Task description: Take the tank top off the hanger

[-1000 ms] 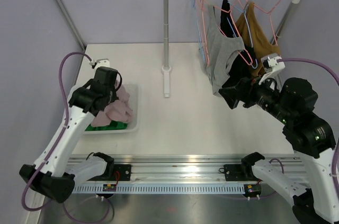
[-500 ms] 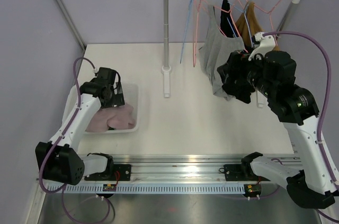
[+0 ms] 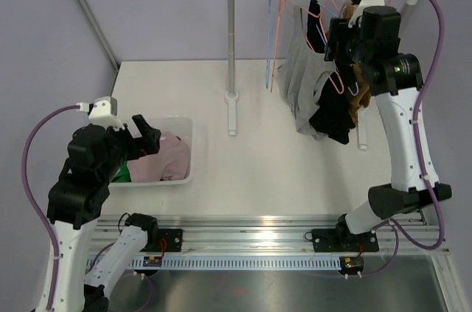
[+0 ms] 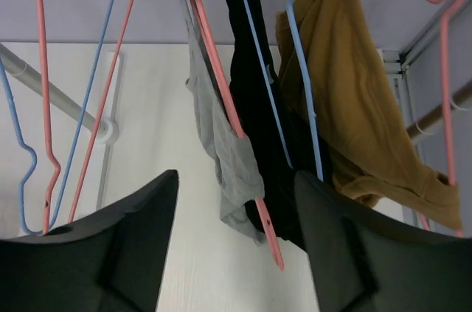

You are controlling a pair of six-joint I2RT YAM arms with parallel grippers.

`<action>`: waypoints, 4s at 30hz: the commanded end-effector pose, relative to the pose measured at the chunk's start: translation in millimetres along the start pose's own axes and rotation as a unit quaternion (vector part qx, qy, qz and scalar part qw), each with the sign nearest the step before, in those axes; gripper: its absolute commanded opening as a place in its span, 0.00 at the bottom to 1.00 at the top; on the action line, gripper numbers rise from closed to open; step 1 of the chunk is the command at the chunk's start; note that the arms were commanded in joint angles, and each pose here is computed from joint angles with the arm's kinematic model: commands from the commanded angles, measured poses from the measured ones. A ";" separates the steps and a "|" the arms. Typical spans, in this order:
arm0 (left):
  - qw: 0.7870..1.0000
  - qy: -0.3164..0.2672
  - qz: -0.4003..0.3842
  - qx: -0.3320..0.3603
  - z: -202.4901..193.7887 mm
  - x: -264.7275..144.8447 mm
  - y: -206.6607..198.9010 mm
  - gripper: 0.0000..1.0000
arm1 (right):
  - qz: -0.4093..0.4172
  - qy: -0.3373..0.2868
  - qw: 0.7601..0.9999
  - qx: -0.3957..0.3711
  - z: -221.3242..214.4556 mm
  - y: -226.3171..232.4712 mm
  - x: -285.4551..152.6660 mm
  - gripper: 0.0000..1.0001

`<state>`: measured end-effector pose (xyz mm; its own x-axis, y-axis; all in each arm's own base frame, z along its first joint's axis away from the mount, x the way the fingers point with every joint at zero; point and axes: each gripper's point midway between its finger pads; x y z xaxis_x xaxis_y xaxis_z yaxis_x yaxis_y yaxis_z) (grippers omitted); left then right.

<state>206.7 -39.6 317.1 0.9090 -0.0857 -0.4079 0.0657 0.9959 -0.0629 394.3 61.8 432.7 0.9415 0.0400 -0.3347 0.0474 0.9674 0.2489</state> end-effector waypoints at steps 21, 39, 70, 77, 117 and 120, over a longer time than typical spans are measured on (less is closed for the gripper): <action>0.981 -0.018 -0.189 0.043 -35.8 -35.0 -54.8 0.99 | 0.078 0.066 0.993 -0.062 -15.9 20.8 111.3 0.31; 0.976 -0.014 -0.215 0.034 -32.8 -19.1 -66.8 0.99 | 0.132 0.005 0.991 0.001 39.6 49.4 46.2 0.00; 0.878 -0.221 -0.412 0.106 119.8 -65.7 -303.8 0.99 | 0.265 0.046 0.962 0.051 -51.2 41.5 -247.0 0.00; 0.854 -0.284 -0.431 0.061 158.3 -86.1 -325.4 0.99 | 0.304 0.099 0.947 0.033 -81.8 50.6 -246.5 0.00; 0.981 -0.194 -0.006 -0.029 152.2 7.1 -130.2 0.00 | 0.497 0.144 0.853 -0.066 -123.4 83.0 -309.4 0.00; 0.984 -0.176 -0.034 -0.004 146.5 6.3 -135.1 0.00 | 0.517 0.098 0.847 -0.070 -107.7 87.7 -317.4 0.00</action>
<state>257.5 -196.1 455.6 0.9723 -0.2295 -0.0442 0.2243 0.9695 -0.0991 88.3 162.2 435.5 0.4322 0.8627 -0.2624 -0.7314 0.5056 0.4576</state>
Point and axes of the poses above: each gripper's point midway between its finger pads, its own x axis out along the fingers, its own y axis along the line the jaws close on, z = x × y, and after that the axes turned 13 degrees about x, right-handed
